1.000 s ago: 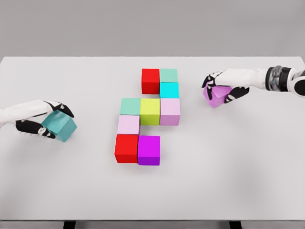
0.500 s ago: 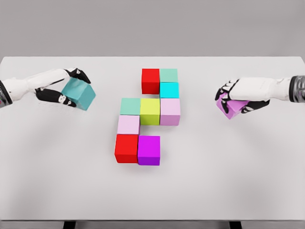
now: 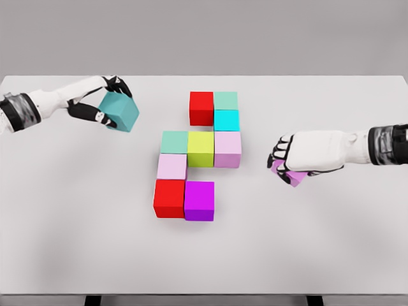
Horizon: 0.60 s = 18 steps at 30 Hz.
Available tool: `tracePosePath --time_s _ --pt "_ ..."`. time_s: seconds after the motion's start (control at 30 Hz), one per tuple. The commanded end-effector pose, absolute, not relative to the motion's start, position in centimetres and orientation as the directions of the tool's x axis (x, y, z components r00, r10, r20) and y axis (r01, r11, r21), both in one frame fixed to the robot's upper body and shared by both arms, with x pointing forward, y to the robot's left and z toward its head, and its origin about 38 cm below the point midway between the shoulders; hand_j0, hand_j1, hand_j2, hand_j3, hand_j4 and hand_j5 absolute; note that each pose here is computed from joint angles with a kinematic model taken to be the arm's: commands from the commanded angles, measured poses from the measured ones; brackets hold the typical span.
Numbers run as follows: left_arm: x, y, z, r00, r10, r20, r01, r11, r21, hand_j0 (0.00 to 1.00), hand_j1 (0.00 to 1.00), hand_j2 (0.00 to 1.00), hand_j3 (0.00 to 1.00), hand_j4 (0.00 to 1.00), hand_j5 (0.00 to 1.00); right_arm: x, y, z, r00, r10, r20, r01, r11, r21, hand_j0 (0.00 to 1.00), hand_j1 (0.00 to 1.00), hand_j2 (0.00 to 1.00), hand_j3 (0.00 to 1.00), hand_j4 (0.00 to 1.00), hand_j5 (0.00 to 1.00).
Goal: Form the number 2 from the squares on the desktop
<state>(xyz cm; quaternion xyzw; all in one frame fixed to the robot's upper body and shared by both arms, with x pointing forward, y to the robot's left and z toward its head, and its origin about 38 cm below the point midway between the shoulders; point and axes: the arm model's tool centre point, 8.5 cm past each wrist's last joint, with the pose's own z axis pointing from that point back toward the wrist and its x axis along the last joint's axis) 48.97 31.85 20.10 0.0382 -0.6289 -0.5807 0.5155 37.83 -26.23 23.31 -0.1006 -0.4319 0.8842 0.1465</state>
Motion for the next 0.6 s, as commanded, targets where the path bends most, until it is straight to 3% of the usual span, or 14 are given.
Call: tracePosePath --time_s 0.0,0.57 --pt "49.3 31.4 19.0 -0.441 -0.640 0.629 0.567 0.345 0.748 0.32 0.32 0.32 0.32 0.32 0.32 37.3 -24.8 22.3 -0.951 0.309 -0.036 -0.163 -0.593 -0.788 0.40 0.40 0.40 0.40 0.40 0.40" --pt "52.5 27.9 17.6 -0.386 -0.622 0.681 0.594 0.398 0.699 0.32 0.32 0.32 0.32 0.32 0.32 36.5 -19.9 20.4 -0.985 0.170 0.011 -0.117 -0.628 -0.770 0.40 0.40 0.40 0.40 0.40 0.40"
